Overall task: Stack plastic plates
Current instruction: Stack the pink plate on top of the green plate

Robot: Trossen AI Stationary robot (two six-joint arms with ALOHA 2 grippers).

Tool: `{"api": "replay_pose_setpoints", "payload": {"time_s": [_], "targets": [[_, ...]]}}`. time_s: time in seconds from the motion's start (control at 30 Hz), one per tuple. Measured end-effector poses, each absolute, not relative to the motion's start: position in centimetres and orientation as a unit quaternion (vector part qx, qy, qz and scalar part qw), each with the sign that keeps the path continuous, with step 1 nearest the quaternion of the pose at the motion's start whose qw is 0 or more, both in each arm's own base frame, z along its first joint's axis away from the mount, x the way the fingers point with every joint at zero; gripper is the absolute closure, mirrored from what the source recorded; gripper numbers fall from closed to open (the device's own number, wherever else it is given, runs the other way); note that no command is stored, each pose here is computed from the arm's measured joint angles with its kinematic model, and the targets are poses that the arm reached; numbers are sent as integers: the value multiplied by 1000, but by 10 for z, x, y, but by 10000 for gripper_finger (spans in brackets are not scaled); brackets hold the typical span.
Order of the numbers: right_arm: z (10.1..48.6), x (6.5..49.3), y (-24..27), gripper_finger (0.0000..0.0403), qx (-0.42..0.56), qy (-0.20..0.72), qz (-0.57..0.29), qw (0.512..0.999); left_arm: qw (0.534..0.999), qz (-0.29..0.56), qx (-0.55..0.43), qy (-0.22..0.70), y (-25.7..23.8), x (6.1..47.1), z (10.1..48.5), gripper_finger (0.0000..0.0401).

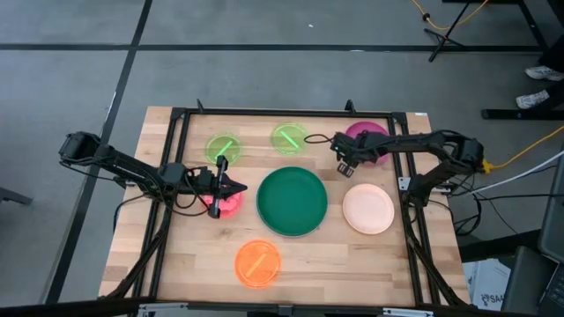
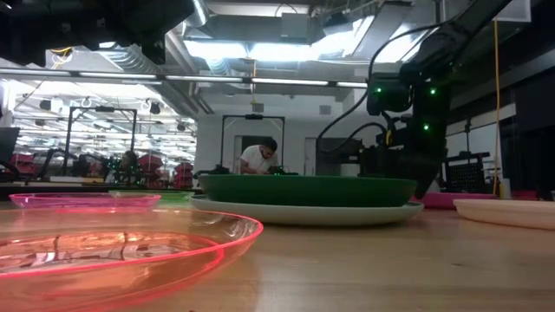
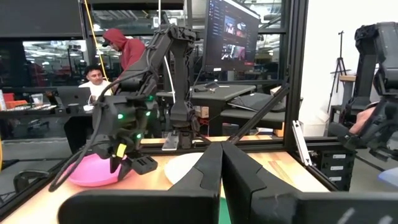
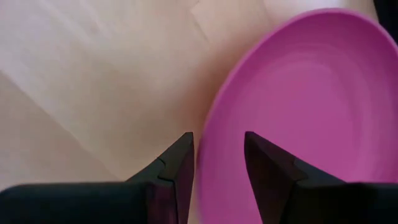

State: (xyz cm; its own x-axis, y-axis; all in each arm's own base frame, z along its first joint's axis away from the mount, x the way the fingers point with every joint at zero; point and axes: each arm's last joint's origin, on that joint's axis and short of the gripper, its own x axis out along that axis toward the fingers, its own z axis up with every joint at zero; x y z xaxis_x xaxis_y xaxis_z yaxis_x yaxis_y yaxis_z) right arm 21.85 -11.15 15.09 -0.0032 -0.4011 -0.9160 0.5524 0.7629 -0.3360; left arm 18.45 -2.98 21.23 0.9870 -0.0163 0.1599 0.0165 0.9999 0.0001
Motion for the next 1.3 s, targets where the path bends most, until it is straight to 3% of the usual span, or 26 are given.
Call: {"api": "replay_pose_setpoints", "payload": {"time_s": [0.43, 0.8, 1.03, 1.3], "targets": [[140, 222, -118, 277, 66, 629, -327, 702, 997, -9, -2, -80, -30, 184, 212, 397], [135, 224, -118, 394, 48, 640, -317, 699, 997, -9, -1, -80, -30, 184, 212, 397], [139, 223, -119, 390, 19, 643, -321, 695, 997, -9, -1, -80, -30, 184, 212, 397], [162, 221, -108, 397, 6, 609, -319, 726, 997, -9, -1, -80, -30, 184, 212, 397]]}}
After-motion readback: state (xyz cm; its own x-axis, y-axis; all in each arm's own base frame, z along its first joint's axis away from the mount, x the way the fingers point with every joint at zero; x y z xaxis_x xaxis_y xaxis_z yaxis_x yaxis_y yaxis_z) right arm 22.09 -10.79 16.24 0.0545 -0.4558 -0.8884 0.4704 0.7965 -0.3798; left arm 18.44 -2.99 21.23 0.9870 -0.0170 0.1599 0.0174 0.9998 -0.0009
